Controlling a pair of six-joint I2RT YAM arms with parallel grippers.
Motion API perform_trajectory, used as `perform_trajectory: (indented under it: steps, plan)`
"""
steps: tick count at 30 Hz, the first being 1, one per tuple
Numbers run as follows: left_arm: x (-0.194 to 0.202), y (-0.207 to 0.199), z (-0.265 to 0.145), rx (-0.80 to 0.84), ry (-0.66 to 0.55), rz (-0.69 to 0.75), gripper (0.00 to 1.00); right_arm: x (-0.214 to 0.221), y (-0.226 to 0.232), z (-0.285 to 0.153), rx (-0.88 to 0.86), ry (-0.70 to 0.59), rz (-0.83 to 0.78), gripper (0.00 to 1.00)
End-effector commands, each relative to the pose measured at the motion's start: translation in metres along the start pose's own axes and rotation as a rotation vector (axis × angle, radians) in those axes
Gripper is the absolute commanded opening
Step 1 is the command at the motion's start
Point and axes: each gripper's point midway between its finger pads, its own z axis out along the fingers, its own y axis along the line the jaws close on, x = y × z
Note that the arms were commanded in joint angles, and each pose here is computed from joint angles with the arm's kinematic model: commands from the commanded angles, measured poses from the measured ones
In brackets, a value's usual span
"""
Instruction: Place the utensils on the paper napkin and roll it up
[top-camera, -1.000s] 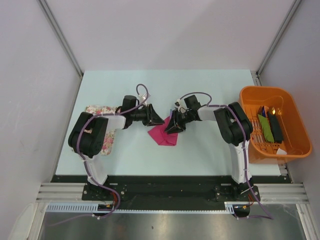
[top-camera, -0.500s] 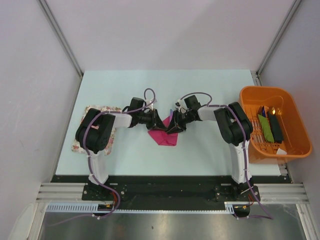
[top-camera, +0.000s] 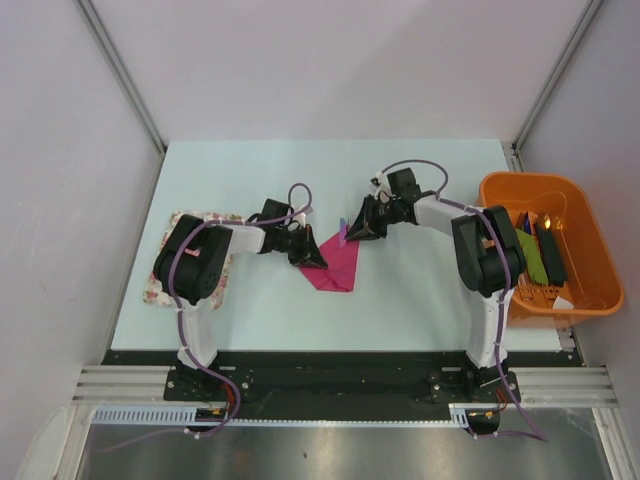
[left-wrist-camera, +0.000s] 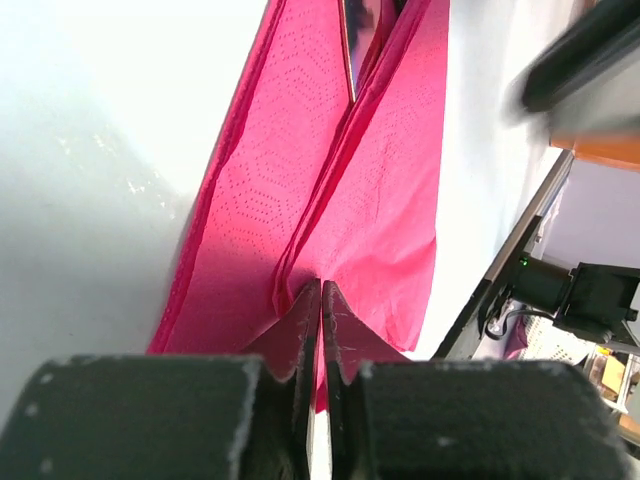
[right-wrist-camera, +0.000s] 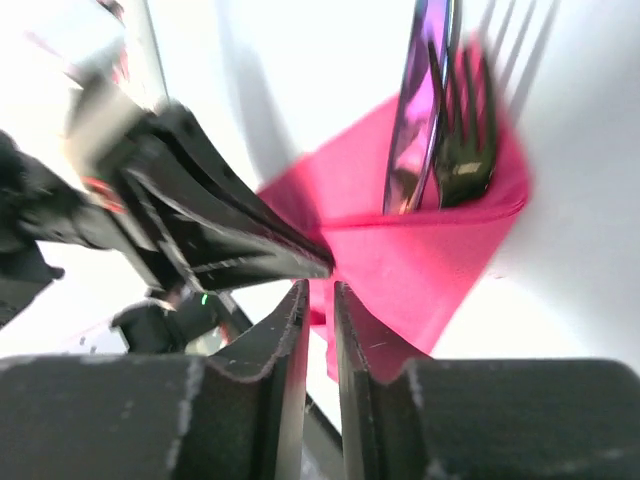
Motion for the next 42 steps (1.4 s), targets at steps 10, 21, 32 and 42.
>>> perform_trajectory:
  steps: [10,21,32,42]
  plan:
    - [-0.002,0.008,0.001,-0.045,0.008,0.042,0.06,-0.009,0.023,0.004,0.202,-0.069,-0.301,0.11]
    - [-0.004,0.008,0.001,-0.045,0.005,0.049,0.06,0.011,0.003,0.033,0.335,0.018,-0.371,0.02]
    - [-0.006,0.006,0.000,-0.042,-0.006,0.070,0.08,0.020,-0.039,0.047,0.449,0.062,-0.390,0.00]
    - [-0.019,-0.069,-0.022,0.124,-0.098,0.321,0.28,0.054,-0.064,0.045,0.463,0.174,-0.389,0.00]
